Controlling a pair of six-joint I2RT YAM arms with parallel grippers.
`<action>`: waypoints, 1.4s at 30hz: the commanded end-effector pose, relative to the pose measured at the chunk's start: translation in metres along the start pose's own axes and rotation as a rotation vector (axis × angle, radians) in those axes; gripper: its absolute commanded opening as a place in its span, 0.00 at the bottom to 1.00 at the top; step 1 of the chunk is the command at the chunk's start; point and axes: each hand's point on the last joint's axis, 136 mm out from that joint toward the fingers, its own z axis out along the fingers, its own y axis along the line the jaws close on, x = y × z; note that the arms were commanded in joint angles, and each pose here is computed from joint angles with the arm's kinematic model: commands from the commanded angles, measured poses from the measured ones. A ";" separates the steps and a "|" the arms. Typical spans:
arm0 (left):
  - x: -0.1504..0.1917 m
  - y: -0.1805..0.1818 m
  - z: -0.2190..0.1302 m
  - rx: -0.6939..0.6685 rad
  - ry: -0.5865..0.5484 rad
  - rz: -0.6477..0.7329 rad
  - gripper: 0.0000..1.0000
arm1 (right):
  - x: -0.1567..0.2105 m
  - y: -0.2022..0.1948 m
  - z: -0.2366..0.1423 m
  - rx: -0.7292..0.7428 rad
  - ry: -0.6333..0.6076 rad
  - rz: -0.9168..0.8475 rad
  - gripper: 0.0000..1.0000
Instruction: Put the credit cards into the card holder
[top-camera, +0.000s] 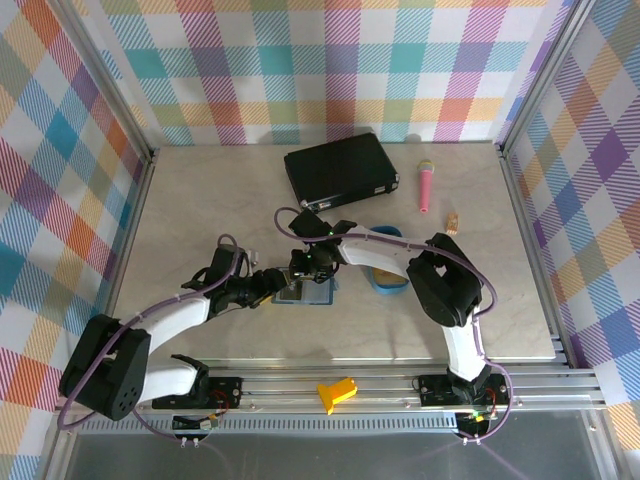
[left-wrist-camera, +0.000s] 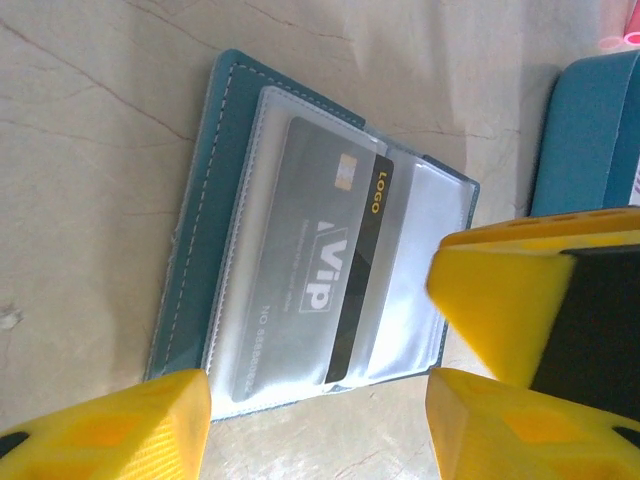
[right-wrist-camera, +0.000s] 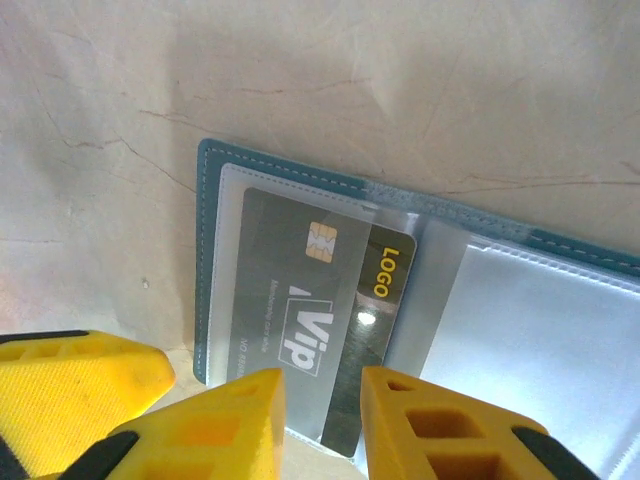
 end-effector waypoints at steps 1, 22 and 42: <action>-0.003 0.007 -0.011 -0.054 -0.023 0.001 0.59 | 0.003 -0.005 -0.005 0.043 0.001 -0.019 0.27; -0.001 0.021 -0.018 -0.042 0.002 -0.021 0.58 | 0.006 -0.008 0.021 0.130 0.081 0.000 0.38; 0.000 0.022 -0.016 -0.024 0.003 -0.025 0.58 | 0.010 -0.008 0.029 0.140 0.103 0.015 0.37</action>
